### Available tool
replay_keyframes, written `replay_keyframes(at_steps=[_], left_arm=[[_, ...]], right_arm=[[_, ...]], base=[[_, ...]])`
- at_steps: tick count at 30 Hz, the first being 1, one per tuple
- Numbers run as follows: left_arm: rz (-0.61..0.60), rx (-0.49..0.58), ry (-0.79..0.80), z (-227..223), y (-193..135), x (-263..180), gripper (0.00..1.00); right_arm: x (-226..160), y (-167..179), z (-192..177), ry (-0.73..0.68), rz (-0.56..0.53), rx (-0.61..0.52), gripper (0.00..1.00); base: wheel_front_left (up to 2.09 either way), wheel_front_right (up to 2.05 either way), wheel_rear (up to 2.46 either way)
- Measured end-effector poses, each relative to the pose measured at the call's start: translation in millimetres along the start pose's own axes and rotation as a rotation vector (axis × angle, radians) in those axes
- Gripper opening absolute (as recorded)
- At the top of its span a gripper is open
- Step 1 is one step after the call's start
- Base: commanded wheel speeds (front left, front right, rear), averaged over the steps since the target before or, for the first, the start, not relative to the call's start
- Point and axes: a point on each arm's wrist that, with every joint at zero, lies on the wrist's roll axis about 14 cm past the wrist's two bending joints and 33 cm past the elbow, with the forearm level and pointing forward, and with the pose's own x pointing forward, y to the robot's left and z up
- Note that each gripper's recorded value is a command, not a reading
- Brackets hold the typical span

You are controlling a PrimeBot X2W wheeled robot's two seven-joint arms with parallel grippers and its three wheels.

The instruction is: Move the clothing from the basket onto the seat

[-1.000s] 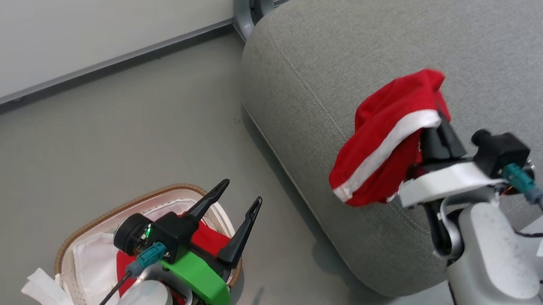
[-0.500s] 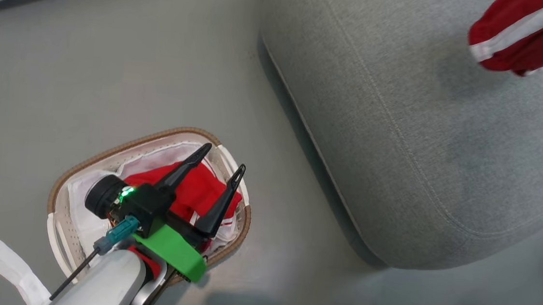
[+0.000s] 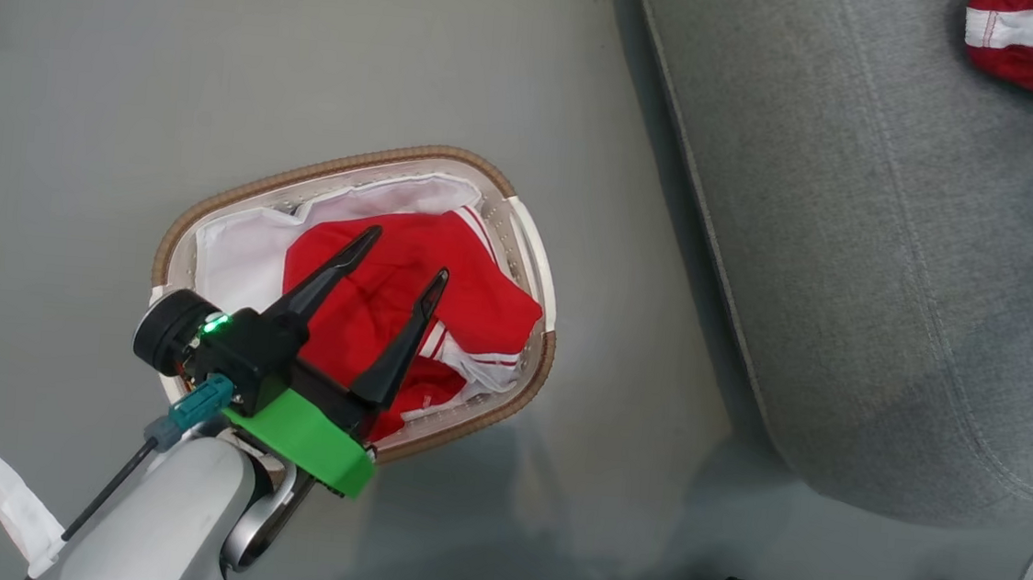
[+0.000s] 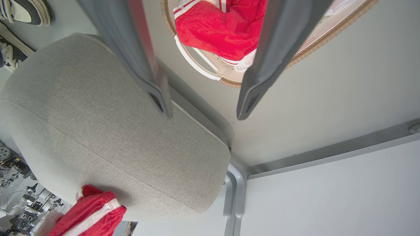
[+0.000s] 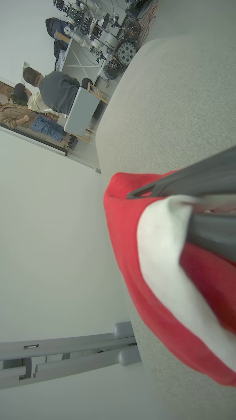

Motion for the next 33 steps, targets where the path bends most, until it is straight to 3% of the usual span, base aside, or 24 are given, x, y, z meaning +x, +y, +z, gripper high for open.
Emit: replay_keyframes(at_steps=[1, 2, 3, 4, 5, 13, 22, 27, 33], left_arm=[[0.017, -0.002, 0.007, -2.8, 5.8, -2.8, 1.0], [0.033, -0.004, 0.014, -5.5, 11.2, -5.6, 1.0], [0.044, -0.005, 0.019, -7.4, 14.9, -7.7, 1.0], [0.057, -0.006, 0.025, -9.6, 18.9, -10.3, 1.0], [0.068, -0.008, 0.031, -11.7, 21.7, -12.6, 1.0], [0.114, -0.009, 0.031, -7.5, 23.0, -20.9, 1.0], [0.185, -0.005, 0.006, 8.5, 18.6, -35.9, 1.0], [0.25, 0.008, -0.016, 19.1, 22.6, -50.3, 1.0], [0.359, 0.022, -0.049, 32.2, 35.1, -75.6, 1.0]], right_arm=[[-3.6, 4.6, -14.3, 0.034, -0.006, 0.006, 0.0], [-7.8, 9.9, -27.9, 0.067, -0.005, 0.007, 0.15], [-11.7, 12.5, -37.9, 0.092, -0.008, 0.009, 0.41], [-17.0, 14.8, -49.4, 0.12, -0.012, 0.012, 0.93], [-22.1, 14.9, -58.7, 0.143, -0.017, 0.011, 1.0], [-73.7, -7.0, -99.4, 0.276, -0.031, -0.021, 1.0], [-120.7, -10.8, -101.6, 0.316, 0.037, 0.004, 1.0], [-133.8, 14.0, -88.4, 0.288, 0.13, 0.07, 1.0], [-142.5, 66.9, -59.6, 0.228, 0.277, 0.208, 1.0]], base=[[0.0, 0.0, 0.0], [0.0, 0.0, 0.0], [0.0, 0.0, 0.0], [0.0, 0.0, 0.0], [0.0, 0.0, 0.0], [0.0, 0.0, 0.0], [0.0, 0.0, 0.0], [0.0, 0.0, 0.0], [0.0, 0.0, 0.0]])
